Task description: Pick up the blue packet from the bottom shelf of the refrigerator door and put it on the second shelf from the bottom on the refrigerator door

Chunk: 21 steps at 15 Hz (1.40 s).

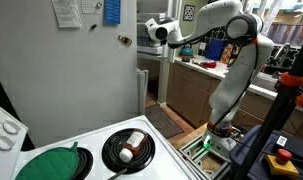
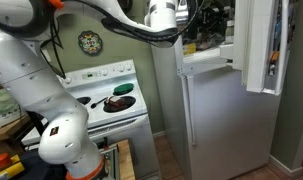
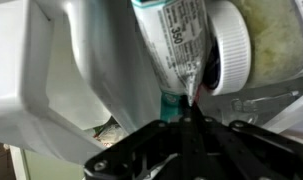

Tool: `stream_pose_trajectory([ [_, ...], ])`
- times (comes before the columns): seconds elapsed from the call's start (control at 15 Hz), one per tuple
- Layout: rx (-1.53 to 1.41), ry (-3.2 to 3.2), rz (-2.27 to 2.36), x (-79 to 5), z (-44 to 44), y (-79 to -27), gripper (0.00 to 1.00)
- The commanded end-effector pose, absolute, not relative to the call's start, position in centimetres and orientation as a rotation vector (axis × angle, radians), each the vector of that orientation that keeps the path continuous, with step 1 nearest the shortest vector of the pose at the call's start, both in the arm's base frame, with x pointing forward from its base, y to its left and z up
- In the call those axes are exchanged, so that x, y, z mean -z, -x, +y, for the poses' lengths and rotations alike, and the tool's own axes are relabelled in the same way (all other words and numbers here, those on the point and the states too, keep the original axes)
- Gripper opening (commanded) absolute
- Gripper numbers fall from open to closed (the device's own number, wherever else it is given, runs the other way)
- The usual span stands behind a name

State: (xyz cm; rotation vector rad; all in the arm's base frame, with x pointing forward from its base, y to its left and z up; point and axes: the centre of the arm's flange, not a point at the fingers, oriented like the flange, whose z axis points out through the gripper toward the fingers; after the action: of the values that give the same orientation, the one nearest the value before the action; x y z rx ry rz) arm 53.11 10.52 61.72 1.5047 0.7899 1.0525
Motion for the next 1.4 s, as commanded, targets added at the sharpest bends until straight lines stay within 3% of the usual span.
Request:
stream_pose_trajectory([
  [0.0,-1.058,-1.524,0.839,-63.4,11.5,-51.3,0.0],
  [1.33,-0.919,-1.635,0.867,-69.8,14.3,-44.8,0.0],
])
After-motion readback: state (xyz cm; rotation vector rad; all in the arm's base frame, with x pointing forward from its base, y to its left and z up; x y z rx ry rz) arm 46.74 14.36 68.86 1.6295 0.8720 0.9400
